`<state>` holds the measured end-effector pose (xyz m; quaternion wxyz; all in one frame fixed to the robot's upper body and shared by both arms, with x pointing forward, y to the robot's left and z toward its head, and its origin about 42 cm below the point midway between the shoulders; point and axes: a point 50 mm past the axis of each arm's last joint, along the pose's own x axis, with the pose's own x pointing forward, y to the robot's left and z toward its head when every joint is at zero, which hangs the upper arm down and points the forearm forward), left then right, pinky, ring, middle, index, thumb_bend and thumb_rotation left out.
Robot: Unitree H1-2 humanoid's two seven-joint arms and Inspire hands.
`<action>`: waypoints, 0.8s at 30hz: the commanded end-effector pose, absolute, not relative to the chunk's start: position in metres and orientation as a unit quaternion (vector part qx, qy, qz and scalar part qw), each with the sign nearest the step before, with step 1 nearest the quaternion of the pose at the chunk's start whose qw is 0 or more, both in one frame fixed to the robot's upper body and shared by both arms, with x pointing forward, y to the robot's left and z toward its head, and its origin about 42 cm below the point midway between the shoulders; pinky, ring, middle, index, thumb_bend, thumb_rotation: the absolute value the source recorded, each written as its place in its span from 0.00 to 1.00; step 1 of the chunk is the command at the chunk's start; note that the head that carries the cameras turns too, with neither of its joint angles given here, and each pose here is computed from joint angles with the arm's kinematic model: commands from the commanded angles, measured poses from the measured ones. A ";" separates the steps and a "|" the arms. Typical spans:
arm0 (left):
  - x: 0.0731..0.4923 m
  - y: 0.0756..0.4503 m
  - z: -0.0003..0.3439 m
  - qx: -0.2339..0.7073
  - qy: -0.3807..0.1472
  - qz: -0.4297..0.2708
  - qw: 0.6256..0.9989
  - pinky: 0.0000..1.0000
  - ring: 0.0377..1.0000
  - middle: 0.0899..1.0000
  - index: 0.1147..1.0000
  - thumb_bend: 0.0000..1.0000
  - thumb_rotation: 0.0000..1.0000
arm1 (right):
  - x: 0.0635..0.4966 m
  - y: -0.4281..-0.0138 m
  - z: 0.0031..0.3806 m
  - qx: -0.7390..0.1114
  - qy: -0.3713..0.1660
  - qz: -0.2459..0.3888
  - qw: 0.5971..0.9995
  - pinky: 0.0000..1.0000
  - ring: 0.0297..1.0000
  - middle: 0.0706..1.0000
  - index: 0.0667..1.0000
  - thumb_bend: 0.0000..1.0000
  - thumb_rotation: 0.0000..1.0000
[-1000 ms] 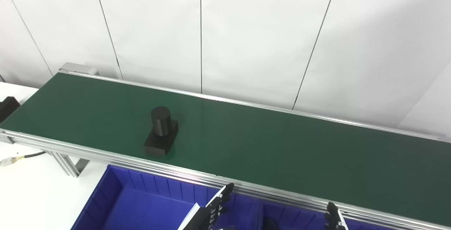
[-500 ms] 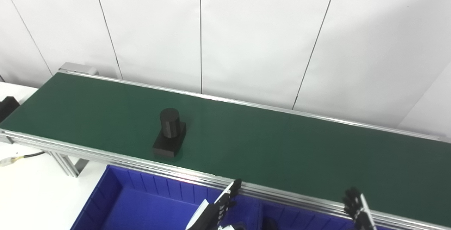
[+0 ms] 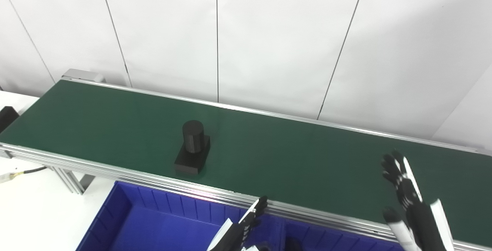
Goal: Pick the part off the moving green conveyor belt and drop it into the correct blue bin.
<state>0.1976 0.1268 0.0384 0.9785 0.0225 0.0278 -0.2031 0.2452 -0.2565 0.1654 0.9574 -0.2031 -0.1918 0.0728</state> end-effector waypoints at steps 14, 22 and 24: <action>0.198 0.133 0.047 0.019 0.002 -0.186 0.982 0.99 1.00 1.00 1.00 0.83 0.85 | 0.299 -0.227 0.184 -0.238 -0.149 0.089 0.956 0.90 0.94 0.95 1.00 0.71 0.90; 0.193 0.140 0.046 0.024 0.005 -0.191 0.981 1.00 1.00 1.00 1.00 0.82 0.84 | 0.334 -0.205 0.179 -0.240 -0.141 0.102 0.955 0.86 0.92 0.94 0.99 0.72 0.84; 0.192 0.143 0.047 0.025 0.006 -0.193 0.981 1.00 1.00 1.00 1.00 0.82 0.84 | 0.341 -0.199 0.179 -0.241 -0.139 0.099 0.955 0.85 0.91 0.94 0.98 0.73 0.81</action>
